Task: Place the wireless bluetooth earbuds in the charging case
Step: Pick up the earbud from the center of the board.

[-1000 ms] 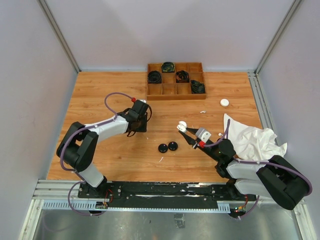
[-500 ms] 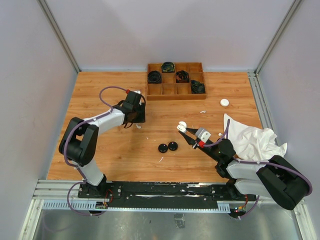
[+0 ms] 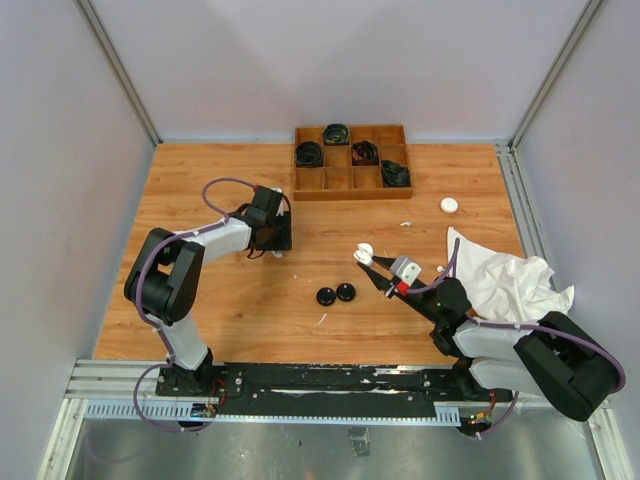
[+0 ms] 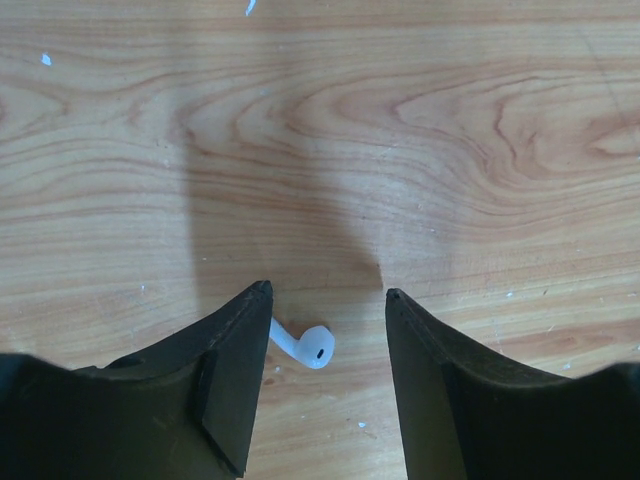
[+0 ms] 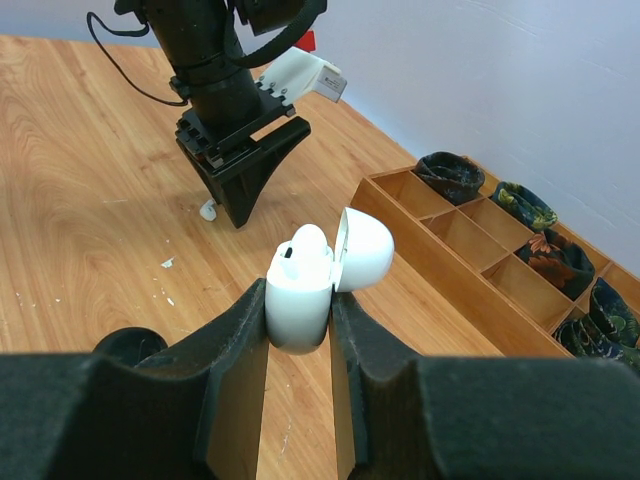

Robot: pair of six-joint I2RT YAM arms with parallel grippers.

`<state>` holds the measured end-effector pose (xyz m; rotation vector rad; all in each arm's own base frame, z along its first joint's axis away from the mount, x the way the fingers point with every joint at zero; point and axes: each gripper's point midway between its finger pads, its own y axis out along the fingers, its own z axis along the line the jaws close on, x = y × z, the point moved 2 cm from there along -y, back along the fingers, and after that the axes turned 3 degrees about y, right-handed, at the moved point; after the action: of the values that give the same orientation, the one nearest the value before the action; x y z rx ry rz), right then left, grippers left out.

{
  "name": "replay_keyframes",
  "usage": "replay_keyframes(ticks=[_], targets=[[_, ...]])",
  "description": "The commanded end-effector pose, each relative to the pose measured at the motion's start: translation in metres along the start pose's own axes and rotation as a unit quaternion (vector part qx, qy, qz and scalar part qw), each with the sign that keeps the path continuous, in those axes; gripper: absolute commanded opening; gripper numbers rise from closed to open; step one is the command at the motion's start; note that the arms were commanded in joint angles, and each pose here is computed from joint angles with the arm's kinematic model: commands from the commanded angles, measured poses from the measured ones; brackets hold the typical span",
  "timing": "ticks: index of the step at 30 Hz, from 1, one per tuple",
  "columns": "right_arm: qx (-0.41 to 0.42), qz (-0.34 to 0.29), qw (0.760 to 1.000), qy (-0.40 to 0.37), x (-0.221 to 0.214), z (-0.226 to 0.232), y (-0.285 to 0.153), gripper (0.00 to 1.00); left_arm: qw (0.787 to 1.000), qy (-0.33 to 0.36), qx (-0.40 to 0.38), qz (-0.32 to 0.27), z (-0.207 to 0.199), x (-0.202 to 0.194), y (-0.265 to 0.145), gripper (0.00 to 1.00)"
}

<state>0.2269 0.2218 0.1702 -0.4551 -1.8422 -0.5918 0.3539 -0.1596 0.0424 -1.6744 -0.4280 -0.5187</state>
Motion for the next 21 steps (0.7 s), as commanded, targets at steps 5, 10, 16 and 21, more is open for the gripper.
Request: replay_keyframes(ticks=[5,10,16,21], targets=[[-0.003,-0.022,1.0,-0.012,0.012,-0.003,0.001,0.2,0.999,-0.007,-0.011,0.045,0.005,-0.037,-0.005,0.56],[-0.004,-0.022,1.0,-0.011,0.013,-0.003,0.001,0.2,0.998,-0.011,-0.013,0.059,0.006,-0.052,-0.015,0.56],[-0.002,-0.02,1.0,-0.01,0.011,-0.002,0.002,0.2,0.998,-0.008,-0.018,0.058,0.0,-0.057,-0.023,0.54],[0.0,-0.019,1.0,-0.009,0.01,-0.001,0.002,0.2,0.998,-0.005,-0.051,0.046,-0.021,-0.049,-0.03,0.52]])
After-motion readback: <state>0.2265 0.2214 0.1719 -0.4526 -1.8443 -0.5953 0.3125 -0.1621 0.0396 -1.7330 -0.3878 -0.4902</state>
